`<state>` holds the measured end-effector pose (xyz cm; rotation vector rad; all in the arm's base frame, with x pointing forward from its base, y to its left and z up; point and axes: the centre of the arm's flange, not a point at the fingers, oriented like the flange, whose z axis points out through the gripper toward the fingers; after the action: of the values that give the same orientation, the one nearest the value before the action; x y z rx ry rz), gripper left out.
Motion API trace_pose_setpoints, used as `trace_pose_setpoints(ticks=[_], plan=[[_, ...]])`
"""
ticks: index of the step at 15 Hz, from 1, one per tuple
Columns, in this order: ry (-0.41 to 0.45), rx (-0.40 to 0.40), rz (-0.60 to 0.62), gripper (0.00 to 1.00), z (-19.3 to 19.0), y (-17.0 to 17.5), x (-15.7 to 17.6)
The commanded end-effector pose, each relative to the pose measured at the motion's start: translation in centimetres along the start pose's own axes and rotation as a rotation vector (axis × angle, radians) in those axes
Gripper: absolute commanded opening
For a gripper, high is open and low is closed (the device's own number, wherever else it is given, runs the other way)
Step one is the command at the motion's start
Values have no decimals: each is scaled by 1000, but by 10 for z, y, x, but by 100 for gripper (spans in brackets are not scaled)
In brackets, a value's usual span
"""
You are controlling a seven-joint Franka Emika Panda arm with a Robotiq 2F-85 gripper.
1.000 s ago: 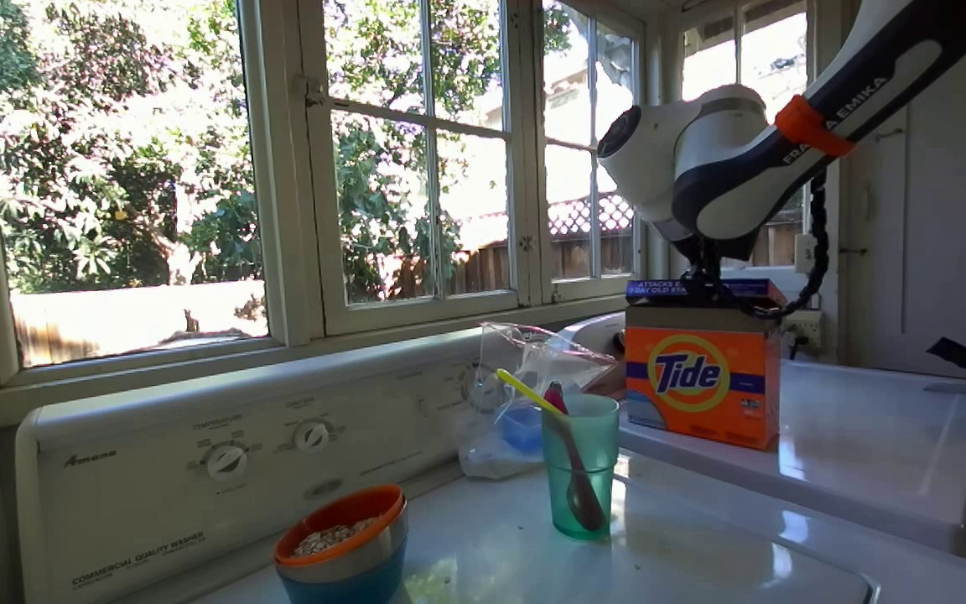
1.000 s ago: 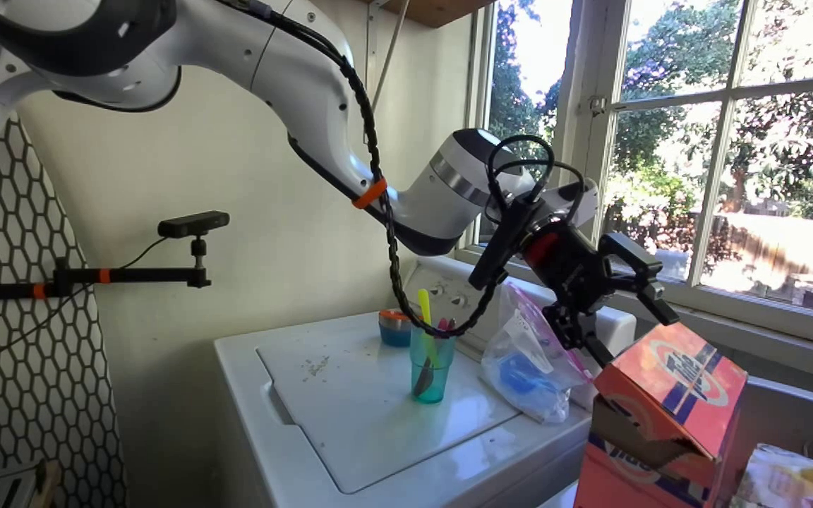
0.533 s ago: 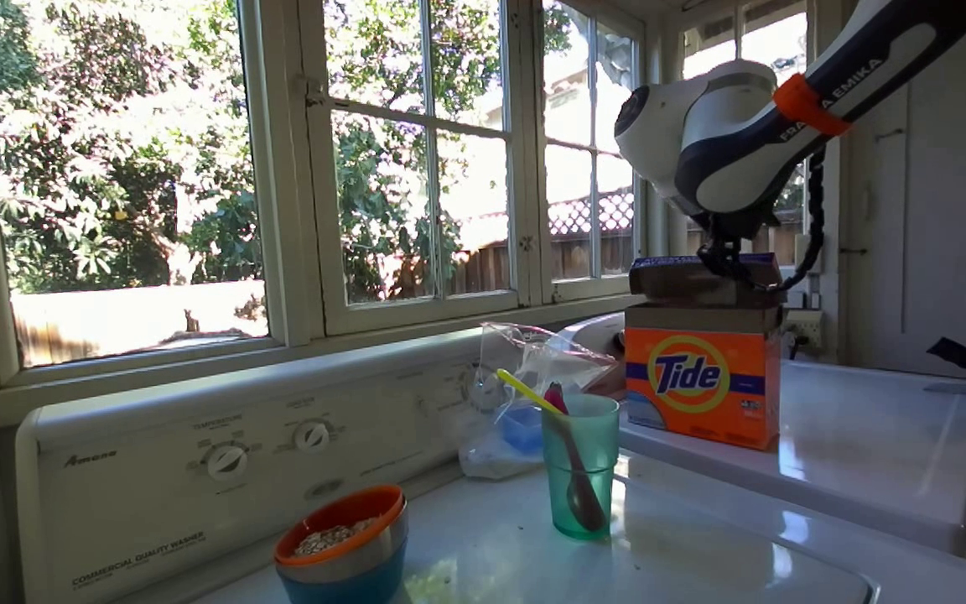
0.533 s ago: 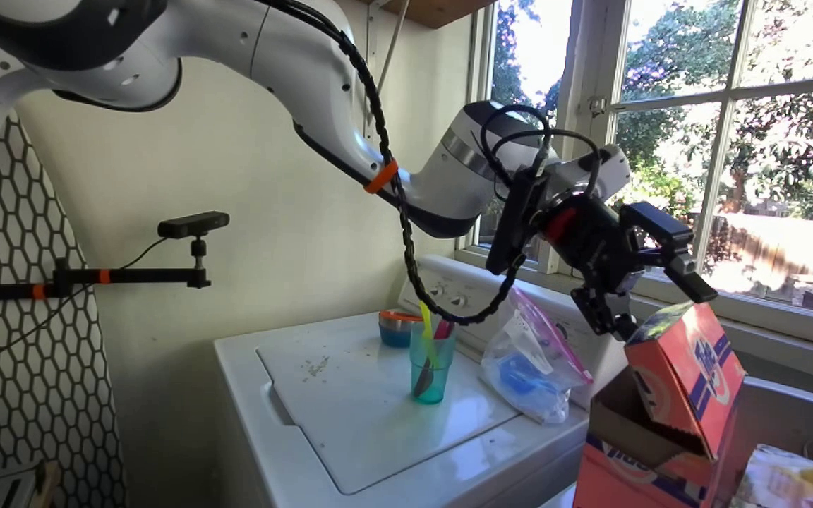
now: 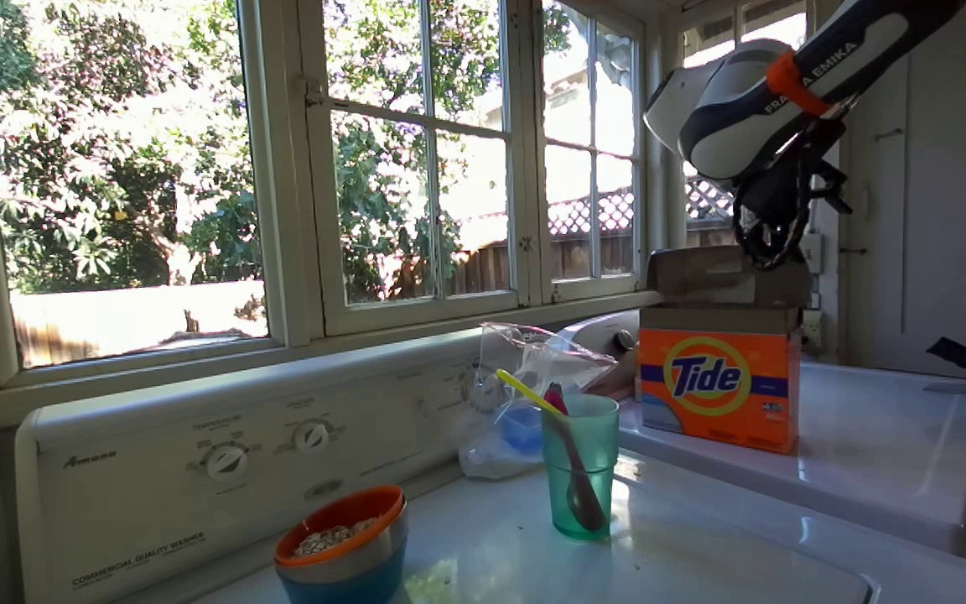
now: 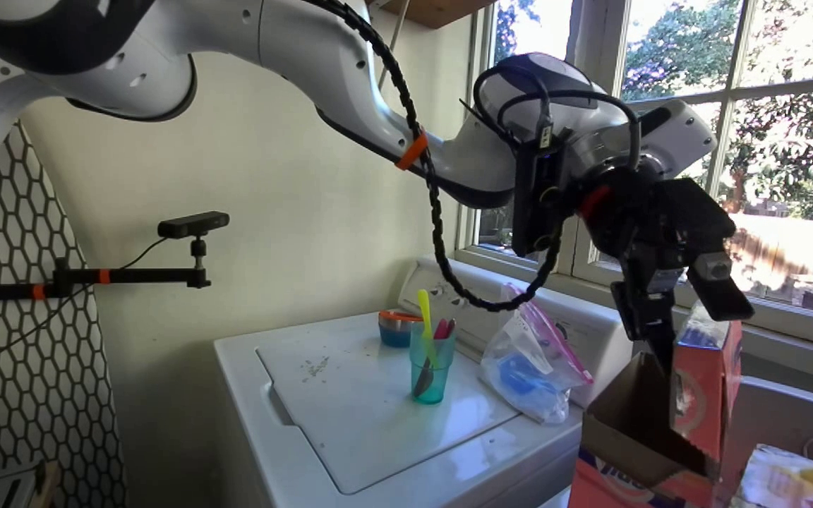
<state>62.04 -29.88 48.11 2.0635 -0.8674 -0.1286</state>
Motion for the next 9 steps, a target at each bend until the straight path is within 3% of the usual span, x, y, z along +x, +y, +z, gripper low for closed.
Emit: trace_pose_setpoints(ticks=[1,3,9], plan=[[-107,108,117,100,1,8,35],[-78,222,158,100,-1,9,42],[232,443,160,100,-11,-8,61]])
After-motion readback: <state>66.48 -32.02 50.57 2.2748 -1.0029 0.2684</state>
